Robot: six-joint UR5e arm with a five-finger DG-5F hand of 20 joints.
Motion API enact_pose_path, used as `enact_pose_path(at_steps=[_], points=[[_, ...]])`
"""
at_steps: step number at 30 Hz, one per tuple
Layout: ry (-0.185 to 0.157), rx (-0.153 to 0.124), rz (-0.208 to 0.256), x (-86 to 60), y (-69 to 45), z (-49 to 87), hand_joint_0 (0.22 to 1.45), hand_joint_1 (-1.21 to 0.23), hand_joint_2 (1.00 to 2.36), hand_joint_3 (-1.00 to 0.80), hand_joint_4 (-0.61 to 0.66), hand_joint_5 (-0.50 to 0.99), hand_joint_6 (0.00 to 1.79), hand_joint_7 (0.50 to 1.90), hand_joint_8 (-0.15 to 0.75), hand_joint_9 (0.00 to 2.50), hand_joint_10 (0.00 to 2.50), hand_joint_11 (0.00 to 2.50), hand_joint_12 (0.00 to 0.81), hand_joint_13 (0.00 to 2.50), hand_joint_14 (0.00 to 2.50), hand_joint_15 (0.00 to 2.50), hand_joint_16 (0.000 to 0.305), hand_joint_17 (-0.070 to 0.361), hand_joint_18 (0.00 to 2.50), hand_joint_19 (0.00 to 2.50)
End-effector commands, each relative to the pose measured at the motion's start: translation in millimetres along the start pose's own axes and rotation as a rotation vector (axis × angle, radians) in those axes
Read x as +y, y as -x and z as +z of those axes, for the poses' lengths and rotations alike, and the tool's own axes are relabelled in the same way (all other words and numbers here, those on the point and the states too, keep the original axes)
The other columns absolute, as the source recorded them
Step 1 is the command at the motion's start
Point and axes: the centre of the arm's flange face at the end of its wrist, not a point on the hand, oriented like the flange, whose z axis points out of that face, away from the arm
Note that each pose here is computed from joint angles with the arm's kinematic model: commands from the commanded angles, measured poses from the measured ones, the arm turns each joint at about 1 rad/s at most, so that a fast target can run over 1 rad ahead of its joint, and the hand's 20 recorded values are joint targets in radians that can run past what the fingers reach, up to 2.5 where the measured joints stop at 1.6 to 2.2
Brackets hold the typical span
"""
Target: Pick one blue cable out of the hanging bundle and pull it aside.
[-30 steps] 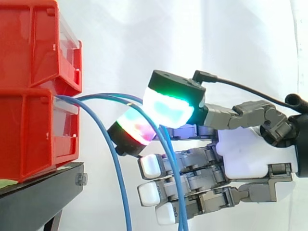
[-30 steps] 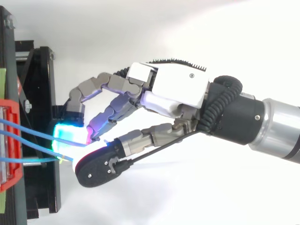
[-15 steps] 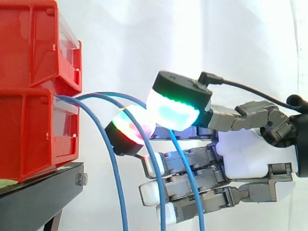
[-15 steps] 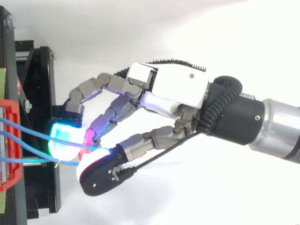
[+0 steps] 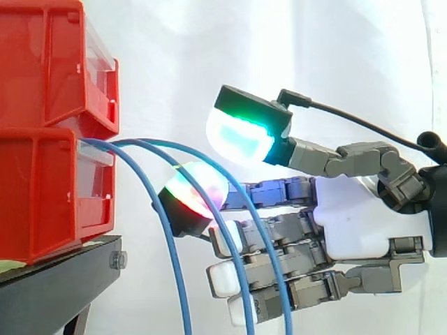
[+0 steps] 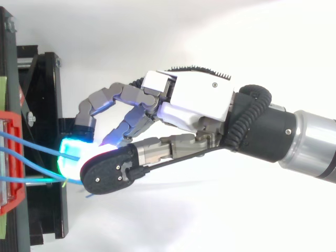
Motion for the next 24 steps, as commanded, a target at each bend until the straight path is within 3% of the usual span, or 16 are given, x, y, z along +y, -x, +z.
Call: enact_pose_path(at_steps=[1, 5, 9, 14, 21, 24], points=[[0.0, 0.0, 0.0, 0.0, 0.1, 0.0, 0.57, -0.61, 1.01, -0.42, -0.08, -0.09, 0.87, 0.95, 0.2, 1.1, 0.02, 0.57, 0.2, 0.96, 0.02, 0.53, 0.025, 0.055, 0.64, 0.55], [0.0, 0.0, 0.0, 0.0, 0.1, 0.0, 0.57, -0.65, 1.01, -0.3, -0.05, -0.09, 0.88, 1.08, 0.212, 1.09, 0.02, 0.57, 0.203, 0.96, 0.02, 0.53, 0.024, 0.055, 0.64, 0.54], [-0.001, 0.0, -0.001, -0.1, 0.2, -0.1, 0.58, -0.73, 1.02, -0.16, -0.09, -0.09, 0.93, 0.92, 0.229, 1.1, 0.02, 0.56, 0.223, 0.98, 0.02, 0.51, 0.028, 0.064, 0.67, 0.51], [-0.002, 0.006, -0.001, -0.2, -0.4, -0.1, 0.6, -0.79, 1.02, -0.07, -0.13, -0.09, 0.93, 0.94, 0.228, 1.11, 0.02, 0.56, 0.227, 0.99, 0.02, 0.51, 0.03, 0.067, 0.69, 0.49], [-0.008, 0.007, -0.004, -0.1, -0.4, -0.5, 0.59, -0.84, 1.01, 0.02, -0.27, -0.05, 0.92, 0.98, 0.214, 1.2, 0.02, 0.49, 0.242, 1.06, 0.02, 0.46, 0.039, 0.089, 0.79, 0.41], [-0.013, 0.006, -0.006, -0.6, 0.0, -1.1, 0.53, -0.84, 1.21, 0.0, -0.32, -0.04, 0.9, 1.04, 0.213, 1.26, 0.01, 0.44, 0.234, 1.09, 0.02, 0.42, 0.042, 0.094, 0.84, 0.37]])
